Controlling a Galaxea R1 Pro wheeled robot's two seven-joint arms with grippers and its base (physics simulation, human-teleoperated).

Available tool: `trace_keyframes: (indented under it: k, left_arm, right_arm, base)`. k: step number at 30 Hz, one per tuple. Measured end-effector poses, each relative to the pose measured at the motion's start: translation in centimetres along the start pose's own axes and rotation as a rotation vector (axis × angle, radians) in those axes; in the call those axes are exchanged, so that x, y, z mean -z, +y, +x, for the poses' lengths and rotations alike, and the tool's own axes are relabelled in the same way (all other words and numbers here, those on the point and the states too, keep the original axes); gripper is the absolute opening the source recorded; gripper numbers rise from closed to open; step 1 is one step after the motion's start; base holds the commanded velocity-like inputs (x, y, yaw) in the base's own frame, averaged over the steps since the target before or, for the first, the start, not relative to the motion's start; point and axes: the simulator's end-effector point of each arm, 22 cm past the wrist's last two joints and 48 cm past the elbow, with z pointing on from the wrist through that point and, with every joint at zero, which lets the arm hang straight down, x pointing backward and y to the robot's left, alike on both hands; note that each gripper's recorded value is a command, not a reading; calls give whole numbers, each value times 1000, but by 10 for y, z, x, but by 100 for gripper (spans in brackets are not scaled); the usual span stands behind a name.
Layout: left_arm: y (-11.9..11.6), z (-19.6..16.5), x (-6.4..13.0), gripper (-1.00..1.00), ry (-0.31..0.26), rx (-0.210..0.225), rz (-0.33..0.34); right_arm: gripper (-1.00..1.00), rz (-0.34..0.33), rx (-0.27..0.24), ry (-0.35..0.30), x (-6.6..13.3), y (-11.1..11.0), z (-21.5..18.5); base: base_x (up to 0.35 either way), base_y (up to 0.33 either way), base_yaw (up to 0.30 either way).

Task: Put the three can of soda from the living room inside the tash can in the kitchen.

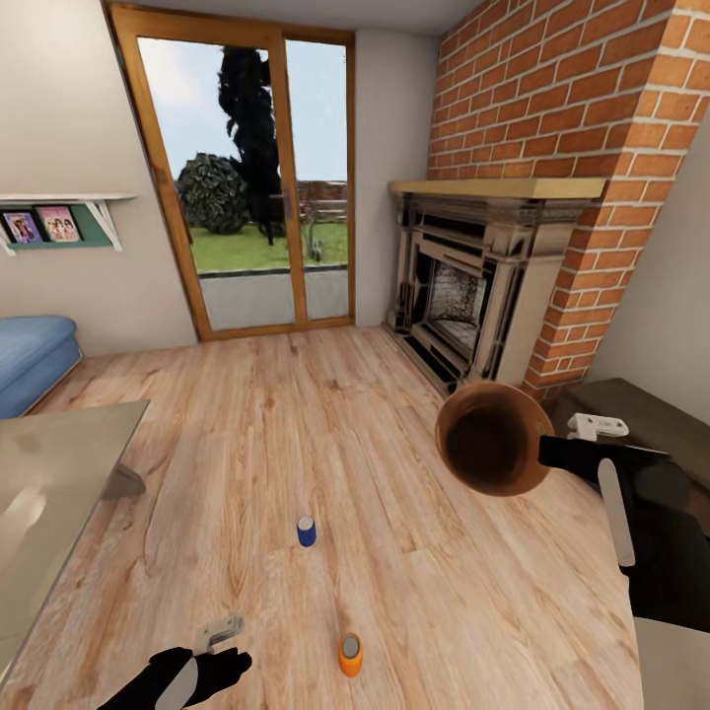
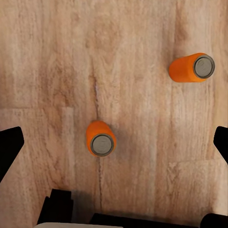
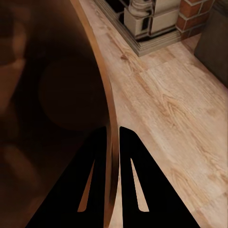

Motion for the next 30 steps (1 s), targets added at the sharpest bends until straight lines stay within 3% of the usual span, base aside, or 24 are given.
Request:
trace_keyframes:
  k: [30]
  left_arm:
    - [7,22,-51,100,2,-11,1]
  right_arm:
    - [-100,-3,-3,-1,-27,-3,48]
  base:
    - [0,0,0]
